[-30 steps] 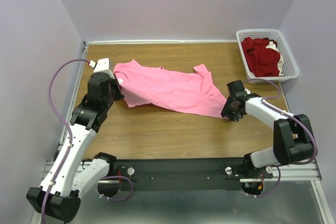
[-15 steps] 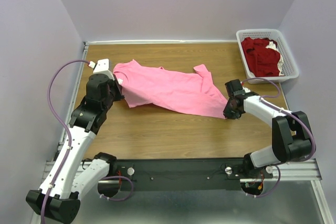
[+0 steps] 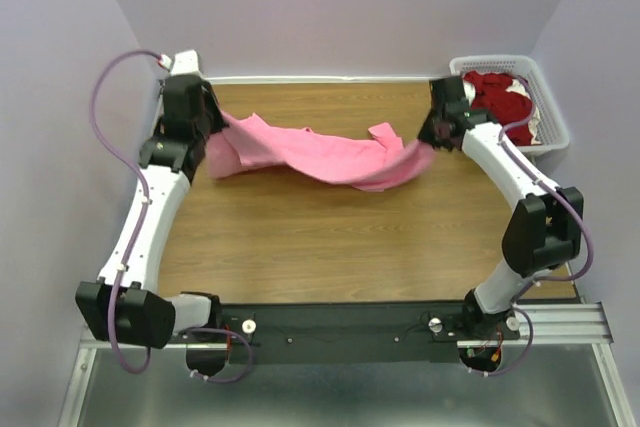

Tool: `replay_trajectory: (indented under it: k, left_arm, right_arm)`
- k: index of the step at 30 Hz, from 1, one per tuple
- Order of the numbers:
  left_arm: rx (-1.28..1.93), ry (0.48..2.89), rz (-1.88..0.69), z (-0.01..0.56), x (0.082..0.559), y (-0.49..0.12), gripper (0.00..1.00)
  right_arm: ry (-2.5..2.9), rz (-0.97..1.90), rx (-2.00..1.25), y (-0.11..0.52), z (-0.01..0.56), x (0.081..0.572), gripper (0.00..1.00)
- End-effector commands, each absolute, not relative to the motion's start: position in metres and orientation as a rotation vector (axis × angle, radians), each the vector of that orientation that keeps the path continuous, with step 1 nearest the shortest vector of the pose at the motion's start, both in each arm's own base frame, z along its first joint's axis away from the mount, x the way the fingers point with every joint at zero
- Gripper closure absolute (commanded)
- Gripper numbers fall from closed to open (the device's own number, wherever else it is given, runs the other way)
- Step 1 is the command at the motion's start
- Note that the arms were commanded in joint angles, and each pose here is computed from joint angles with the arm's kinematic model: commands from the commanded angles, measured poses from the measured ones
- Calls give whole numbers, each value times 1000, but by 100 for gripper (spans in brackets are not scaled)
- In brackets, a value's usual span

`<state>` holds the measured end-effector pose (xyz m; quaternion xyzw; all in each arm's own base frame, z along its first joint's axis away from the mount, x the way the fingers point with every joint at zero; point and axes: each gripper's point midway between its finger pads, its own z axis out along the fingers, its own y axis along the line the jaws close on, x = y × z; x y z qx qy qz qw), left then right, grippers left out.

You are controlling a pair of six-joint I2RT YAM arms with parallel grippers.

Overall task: Fold and stack the t-shirts
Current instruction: Flatten the tshirt out

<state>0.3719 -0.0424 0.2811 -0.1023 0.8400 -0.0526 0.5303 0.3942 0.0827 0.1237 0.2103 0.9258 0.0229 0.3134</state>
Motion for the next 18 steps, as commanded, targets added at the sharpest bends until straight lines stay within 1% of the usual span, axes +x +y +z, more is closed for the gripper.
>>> replay_trajectory:
  k: [1,2,3,4,5,7,8,9,10,11,13,14,15,17,18]
  left_arm:
    - [-306,1729,-103,396,405,-13,100]
    - [-313,1641,-115,442,409,-9,100]
    - [-322,1598,-117,465,408,-4,100]
    - [-342,1554,-102,488,404,5,100]
    - [-345,1445,-110,536,389,9,100]
    - [-344,1343,-90,578,371,18,100]
    - [-350,1244,-74,614,344,25,100]
    - [-350,1193,-68,631,329,27,100]
    - [-350,1128,-68,649,313,30,100]
    - [-347,1053,-64,670,281,32,100]
    - [-359,940,-55,694,244,39,100]
    - [-365,910,-50,698,231,41,100]
    - [-370,846,-45,711,198,44,100]
    - [-368,773,-47,725,164,46,100]
    - [-358,722,-50,733,135,46,100]
  right_arm:
    - [2160,103,449,87,246,462,99]
    - [2097,108,439,85,278,472,99]
    - [2047,100,401,84,305,478,99]
    - [1926,118,396,81,360,484,99]
    - [1870,115,382,78,386,483,99]
    - [1746,84,366,65,442,471,99]
    - [1669,80,349,59,477,459,99]
    - [1630,75,343,55,495,450,99]
    - [1568,79,340,48,521,430,99]
    - [1544,64,319,44,532,420,99]
    - [1490,66,314,37,552,396,99]
    - [1437,78,311,30,570,371,99]
    - [1435,72,298,28,569,361,99]
    - [1387,100,271,28,581,340,99]
    - [1344,111,257,23,593,315,99]
